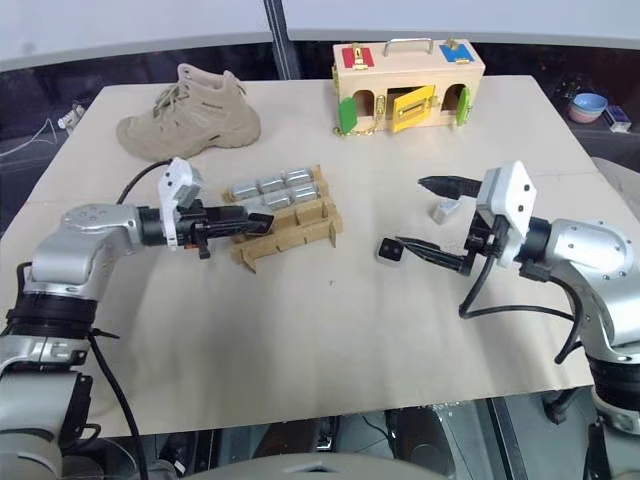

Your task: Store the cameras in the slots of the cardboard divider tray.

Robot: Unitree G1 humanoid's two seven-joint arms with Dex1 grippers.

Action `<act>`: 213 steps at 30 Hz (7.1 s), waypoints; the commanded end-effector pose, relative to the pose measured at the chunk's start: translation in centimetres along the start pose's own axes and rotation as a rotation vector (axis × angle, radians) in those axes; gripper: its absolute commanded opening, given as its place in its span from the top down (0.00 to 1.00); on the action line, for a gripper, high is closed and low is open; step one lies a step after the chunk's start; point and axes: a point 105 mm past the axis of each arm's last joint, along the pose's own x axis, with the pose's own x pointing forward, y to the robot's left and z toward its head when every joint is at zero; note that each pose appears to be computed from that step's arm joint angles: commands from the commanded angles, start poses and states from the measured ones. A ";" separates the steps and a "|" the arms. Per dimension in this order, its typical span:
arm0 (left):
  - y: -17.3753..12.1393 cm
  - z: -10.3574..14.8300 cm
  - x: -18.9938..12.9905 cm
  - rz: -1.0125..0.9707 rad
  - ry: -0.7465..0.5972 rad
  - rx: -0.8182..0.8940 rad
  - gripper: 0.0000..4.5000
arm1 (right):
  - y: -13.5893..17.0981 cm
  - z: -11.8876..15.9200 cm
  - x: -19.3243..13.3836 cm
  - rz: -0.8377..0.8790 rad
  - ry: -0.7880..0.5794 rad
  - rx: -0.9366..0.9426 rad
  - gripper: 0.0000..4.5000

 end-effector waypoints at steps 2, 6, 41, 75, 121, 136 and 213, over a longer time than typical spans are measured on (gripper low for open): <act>0.4 0.8 -0.4 -0.007 -0.022 0.067 0.84 | -0.3 1.3 0.0 -0.001 -0.038 -0.043 0.01; 0.3 0.5 -0.4 -0.013 -0.019 0.070 0.84 | -0.6 1.4 0.3 -0.004 -0.045 -0.044 0.01; 0.4 0.8 -0.6 0.003 -0.060 0.043 0.84 | -0.4 1.4 0.7 -0.001 -0.056 -0.048 0.01; -3.4 8.3 -3.7 -0.102 -0.223 0.040 0.36 | -1.0 -2.8 0.5 -0.383 0.163 0.054 0.00; -11.1 2.9 -6.2 -0.149 -0.277 0.004 0.35 | -8.7 -12.7 4.8 -1.274 0.531 0.828 0.49; -11.8 1.4 -7.0 -0.075 -0.367 0.019 0.35 | -6.1 -5.1 9.1 -0.365 0.221 0.156 0.82; -11.9 -5.3 -14.8 0.317 -0.301 -0.169 0.35 | 2.0 -6.2 24.2 0.273 0.116 -0.172 0.82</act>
